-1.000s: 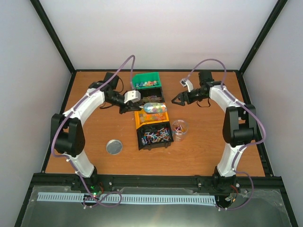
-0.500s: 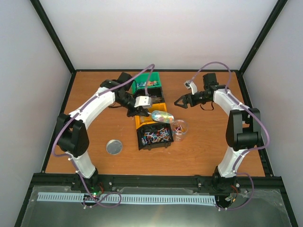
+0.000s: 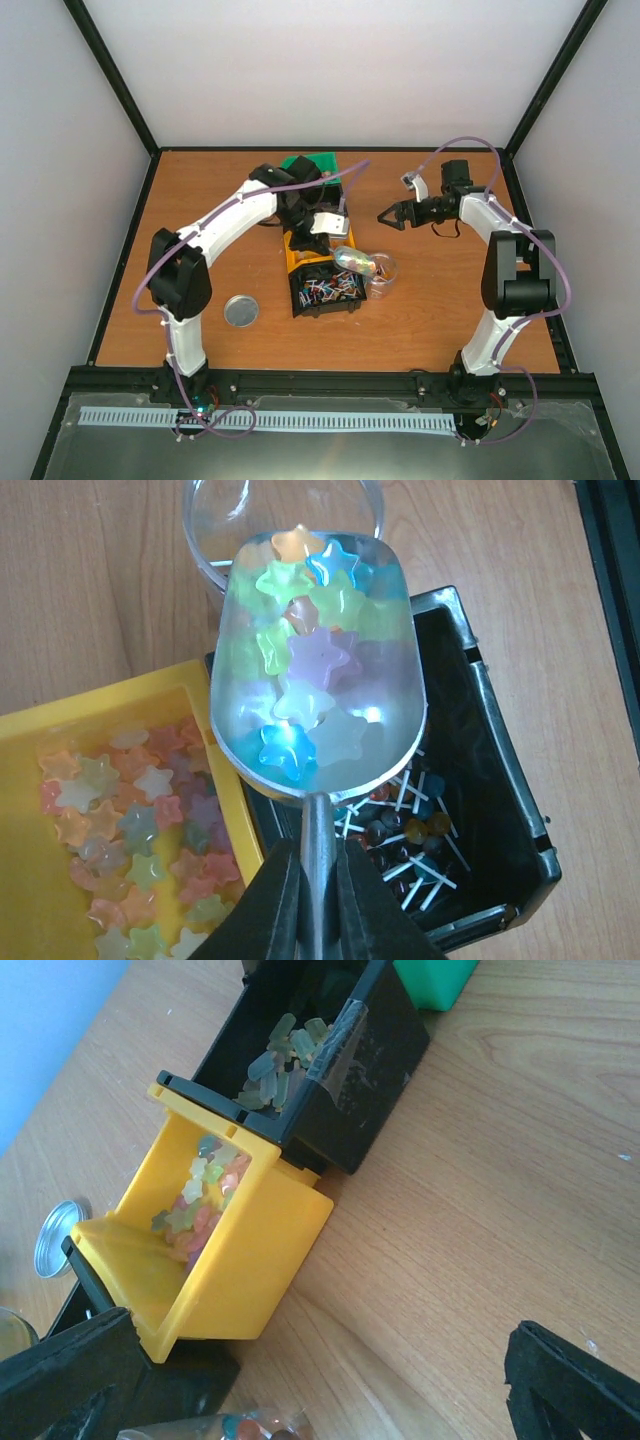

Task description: Pack the candies

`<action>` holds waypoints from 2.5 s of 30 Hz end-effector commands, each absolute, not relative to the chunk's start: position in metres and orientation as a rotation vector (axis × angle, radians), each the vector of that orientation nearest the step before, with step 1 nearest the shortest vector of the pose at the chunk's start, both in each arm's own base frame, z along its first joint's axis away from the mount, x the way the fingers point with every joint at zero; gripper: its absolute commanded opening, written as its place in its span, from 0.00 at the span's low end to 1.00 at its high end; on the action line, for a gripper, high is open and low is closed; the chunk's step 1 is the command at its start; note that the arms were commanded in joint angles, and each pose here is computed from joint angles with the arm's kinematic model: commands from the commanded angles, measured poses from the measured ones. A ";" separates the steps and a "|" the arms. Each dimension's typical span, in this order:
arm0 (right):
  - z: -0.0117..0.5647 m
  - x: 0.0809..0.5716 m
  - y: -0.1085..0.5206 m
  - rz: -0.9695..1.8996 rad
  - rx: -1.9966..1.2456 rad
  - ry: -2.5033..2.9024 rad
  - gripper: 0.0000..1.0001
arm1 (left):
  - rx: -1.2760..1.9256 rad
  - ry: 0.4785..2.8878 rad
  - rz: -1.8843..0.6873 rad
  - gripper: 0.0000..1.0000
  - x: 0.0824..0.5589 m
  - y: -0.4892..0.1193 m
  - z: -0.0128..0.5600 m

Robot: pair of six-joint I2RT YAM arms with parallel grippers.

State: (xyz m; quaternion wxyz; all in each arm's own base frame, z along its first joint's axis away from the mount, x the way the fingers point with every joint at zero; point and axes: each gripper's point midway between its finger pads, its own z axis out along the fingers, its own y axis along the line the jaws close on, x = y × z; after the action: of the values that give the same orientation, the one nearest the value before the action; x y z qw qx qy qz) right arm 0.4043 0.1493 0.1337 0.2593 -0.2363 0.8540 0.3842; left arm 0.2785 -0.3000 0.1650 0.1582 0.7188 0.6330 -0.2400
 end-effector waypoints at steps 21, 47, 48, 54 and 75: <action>0.137 0.408 0.136 1.122 -0.592 2.252 1.00 | 2.178 1.929 -0.372 0.01 0.286 -0.316 0.190; 0.132 0.436 0.172 1.159 -0.547 2.293 0.93 | 2.071 1.867 -0.307 0.01 0.305 -0.303 0.232; 0.131 0.438 0.177 1.160 -0.554 2.293 0.92 | 2.050 1.870 -0.322 0.01 0.307 -0.300 0.236; 0.125 0.453 0.203 1.144 -0.580 2.298 0.89 | 1.924 1.958 -0.334 0.01 0.329 -0.278 0.241; 0.087 0.455 0.275 1.131 -0.790 2.326 0.58 | 1.715 2.346 0.201 0.01 0.448 -0.127 0.185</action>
State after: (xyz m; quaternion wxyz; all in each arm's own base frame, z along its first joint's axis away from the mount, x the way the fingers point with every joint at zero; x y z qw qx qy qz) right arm 0.4644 0.2618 0.0926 0.2258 -0.2591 0.8457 0.4082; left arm 0.4303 -0.1442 0.1934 0.1276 0.5794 0.8048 0.0163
